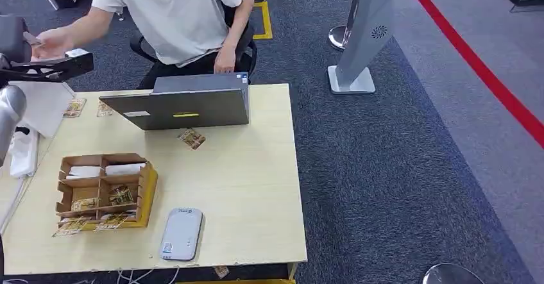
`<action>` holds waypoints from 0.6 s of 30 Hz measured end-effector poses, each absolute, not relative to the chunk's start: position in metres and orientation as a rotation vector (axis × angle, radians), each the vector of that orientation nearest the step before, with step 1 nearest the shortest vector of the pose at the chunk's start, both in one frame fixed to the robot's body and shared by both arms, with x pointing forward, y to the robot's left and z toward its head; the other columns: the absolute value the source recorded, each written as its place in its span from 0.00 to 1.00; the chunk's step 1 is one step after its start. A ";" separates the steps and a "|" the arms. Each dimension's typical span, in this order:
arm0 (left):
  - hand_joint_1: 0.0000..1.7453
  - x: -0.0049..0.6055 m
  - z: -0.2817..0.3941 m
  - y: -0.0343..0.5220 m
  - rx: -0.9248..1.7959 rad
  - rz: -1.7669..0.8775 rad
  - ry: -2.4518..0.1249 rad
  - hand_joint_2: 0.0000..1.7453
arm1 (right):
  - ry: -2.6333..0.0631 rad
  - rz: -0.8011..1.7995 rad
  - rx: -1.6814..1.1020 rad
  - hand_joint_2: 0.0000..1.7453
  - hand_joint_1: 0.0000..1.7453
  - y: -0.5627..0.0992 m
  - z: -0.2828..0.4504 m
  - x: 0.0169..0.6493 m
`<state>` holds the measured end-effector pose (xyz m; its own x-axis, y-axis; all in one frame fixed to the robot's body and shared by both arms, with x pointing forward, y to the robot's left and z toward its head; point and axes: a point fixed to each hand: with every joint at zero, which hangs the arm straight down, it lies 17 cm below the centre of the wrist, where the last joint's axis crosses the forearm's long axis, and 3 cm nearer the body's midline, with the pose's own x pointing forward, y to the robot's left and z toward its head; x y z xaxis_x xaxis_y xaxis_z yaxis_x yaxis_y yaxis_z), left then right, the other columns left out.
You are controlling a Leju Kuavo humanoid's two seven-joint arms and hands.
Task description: Pass the card to the sensor for recognition and then transmit it.
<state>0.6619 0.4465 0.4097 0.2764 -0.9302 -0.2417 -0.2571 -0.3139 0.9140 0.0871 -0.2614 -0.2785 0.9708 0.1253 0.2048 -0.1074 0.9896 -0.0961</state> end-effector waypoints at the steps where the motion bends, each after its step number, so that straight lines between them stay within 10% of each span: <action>1: 1.00 0.662 0.409 0.446 1.750 -1.072 -1.087 1.00 | -0.212 0.117 -0.085 1.00 0.00 -0.262 -0.279 0.087; 18: 1.00 0.614 0.345 0.346 1.658 -1.164 -1.467 1.00 | -0.207 0.068 -0.092 1.00 0.00 -0.265 -0.279 0.086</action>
<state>0.6142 0.3459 0.3450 -0.0103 -0.9786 -0.2057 -0.4224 -0.1822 0.8879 0.0857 -0.2645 -0.2789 0.9764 0.0771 0.2016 -0.0581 0.9934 -0.0986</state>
